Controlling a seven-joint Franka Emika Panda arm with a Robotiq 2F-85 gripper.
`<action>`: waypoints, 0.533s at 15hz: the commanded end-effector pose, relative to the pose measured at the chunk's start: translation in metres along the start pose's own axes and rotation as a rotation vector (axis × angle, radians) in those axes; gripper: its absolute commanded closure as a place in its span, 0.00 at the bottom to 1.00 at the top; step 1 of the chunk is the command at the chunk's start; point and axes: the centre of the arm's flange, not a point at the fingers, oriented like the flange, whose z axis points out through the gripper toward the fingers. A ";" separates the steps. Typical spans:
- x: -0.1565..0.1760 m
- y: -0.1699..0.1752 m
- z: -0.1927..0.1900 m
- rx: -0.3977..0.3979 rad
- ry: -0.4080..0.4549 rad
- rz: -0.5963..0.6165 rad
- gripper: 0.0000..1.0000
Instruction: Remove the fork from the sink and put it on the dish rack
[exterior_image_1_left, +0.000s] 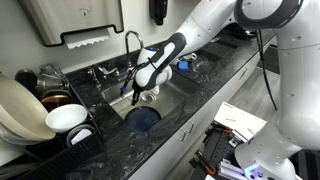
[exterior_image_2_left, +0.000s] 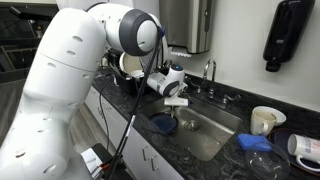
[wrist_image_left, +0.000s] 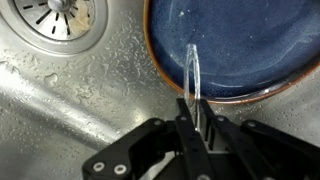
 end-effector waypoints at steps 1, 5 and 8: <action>0.000 0.000 0.000 0.000 0.000 0.000 0.85; 0.003 -0.007 -0.035 -0.019 0.093 -0.037 0.96; 0.016 -0.016 -0.074 -0.024 0.172 -0.099 0.96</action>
